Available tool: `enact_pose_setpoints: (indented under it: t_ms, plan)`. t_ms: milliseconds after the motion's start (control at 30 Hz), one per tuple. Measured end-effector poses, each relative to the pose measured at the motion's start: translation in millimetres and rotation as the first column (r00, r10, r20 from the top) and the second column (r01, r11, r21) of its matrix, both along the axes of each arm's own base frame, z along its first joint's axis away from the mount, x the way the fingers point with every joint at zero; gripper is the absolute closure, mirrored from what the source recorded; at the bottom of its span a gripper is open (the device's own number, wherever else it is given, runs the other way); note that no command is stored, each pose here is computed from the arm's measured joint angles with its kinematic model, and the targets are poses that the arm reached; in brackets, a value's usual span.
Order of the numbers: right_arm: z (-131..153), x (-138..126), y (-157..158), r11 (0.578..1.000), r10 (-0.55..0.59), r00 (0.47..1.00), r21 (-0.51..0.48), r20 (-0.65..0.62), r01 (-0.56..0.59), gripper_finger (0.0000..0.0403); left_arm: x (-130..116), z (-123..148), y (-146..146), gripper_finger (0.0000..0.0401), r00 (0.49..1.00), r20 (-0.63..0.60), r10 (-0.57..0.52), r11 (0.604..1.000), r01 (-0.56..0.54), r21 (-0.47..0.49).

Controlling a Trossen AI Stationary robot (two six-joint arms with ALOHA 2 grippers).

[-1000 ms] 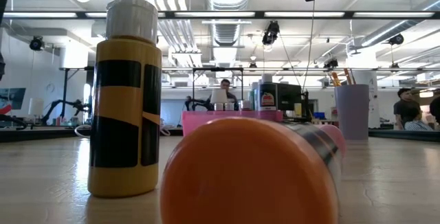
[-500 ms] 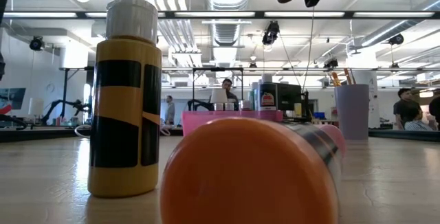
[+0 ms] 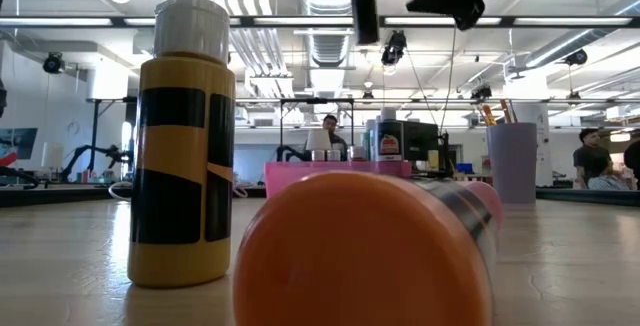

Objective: Pick & Place Paint Supplies
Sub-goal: Put the dark brown black paint bottle into the pink bin

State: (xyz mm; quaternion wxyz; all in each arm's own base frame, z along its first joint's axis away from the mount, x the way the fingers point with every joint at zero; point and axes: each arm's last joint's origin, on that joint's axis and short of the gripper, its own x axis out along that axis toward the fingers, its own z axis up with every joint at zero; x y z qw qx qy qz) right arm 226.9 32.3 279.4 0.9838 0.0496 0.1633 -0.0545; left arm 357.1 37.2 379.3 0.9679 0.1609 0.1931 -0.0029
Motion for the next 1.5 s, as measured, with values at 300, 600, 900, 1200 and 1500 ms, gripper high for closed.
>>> enact_pose_setpoints:
  t_ms: [300, 600, 900, 1200, 1500]
  plan:
    - [-25.1, -7.8, -9.0, 0.961, -0.275, 0.958, -0.021, -0.085, 0.274, 0.0162, -1.5, -49.2, 34.3, 0.0281, 0.97, -0.034, 0.24, 0.97, -0.238, 0.044]
    - [-32.6, -13.5, -15.7, 0.869, -0.49, 0.871, -0.096, -0.041, 0.485, 0.0151, -15.3, -86.7, 84.6, 0.0281, 0.91, 0.136, 0.391, 0.92, -0.388, -0.052]
    - [-31.3, -15.3, -18.4, 0.804, -0.582, 0.813, -0.148, -0.001, 0.575, 0.0162, -20.7, -113.5, 89.8, 0.0281, 0.923, 0.171, 0.346, 0.937, -0.351, -0.005]
    - [-30.7, -15.9, -19.3, 0.78, -0.61, 0.792, -0.164, 0.015, 0.604, 0.0183, -5.4, -145.7, 96.9, 0.0281, 0.932, 0.153, 0.329, 0.941, -0.336, 0.023]
    - [-31.4, -16.3, -19.6, 0.777, -0.612, 0.791, -0.18, 0.012, 0.604, 0.0167, 9.9, -172.4, 101.8, 0.0281, 0.942, 0.121, 0.312, 0.949, -0.315, 0.005]
